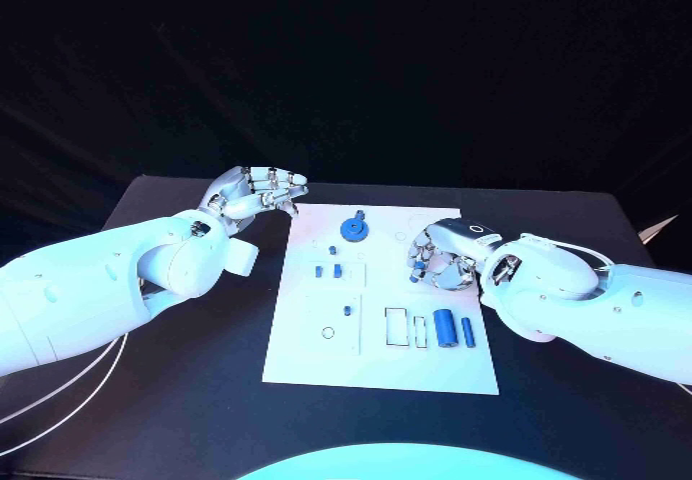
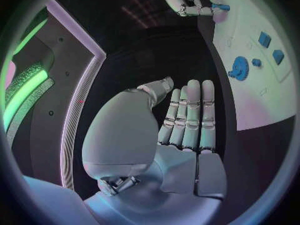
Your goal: Assemble the parts on the task board
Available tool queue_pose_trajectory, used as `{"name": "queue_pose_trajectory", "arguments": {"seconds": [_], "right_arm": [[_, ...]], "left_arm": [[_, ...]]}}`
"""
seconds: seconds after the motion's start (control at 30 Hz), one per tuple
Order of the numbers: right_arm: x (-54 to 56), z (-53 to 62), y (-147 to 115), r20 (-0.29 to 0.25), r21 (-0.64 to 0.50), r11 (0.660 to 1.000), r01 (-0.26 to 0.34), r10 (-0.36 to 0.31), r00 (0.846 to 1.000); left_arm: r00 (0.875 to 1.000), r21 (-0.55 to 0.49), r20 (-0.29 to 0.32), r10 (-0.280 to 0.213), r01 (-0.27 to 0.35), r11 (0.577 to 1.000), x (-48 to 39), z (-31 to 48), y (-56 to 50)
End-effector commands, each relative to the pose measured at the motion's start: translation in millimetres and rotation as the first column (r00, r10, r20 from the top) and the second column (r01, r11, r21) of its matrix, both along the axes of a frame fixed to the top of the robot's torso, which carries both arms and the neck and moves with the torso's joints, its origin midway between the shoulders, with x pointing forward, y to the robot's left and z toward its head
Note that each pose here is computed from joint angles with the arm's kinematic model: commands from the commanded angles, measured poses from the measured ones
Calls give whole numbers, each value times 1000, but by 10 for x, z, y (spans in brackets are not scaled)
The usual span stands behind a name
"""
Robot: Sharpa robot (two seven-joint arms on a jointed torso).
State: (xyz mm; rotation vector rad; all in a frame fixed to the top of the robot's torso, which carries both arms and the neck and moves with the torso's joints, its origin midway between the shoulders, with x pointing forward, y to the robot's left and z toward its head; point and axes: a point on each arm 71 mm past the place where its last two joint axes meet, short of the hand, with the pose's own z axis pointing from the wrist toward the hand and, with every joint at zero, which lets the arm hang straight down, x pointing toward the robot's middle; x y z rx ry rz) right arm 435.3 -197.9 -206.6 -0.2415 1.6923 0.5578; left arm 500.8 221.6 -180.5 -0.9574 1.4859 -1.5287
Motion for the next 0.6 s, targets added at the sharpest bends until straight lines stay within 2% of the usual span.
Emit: {"name": "queue_pose_trajectory", "arguments": {"seconds": [0.03, 0.2, 0.4, 0.6], "right_arm": [[-27, 98, 21, 36, 30, 999, -11, 10, 999], [-98, 258, 71, 53, 71, 997, -32, 28, 998], [-241, 406, 265, 75, 136, 986, -98, 88, 993], [-377, 420, 584, 80, 175, 966, -188, 176, 981]], "left_arm": [[1000, -9, 3, -11, 11, 1000, 0, 7, -18], [1000, -9, 4, -10, 10, 1000, 7, 4, -21], [1000, -9, 4, -12, 12, 1000, 12, 1, -35], [1000, -10, 3, -13, 13, 1000, 23, -4, -47]]}}
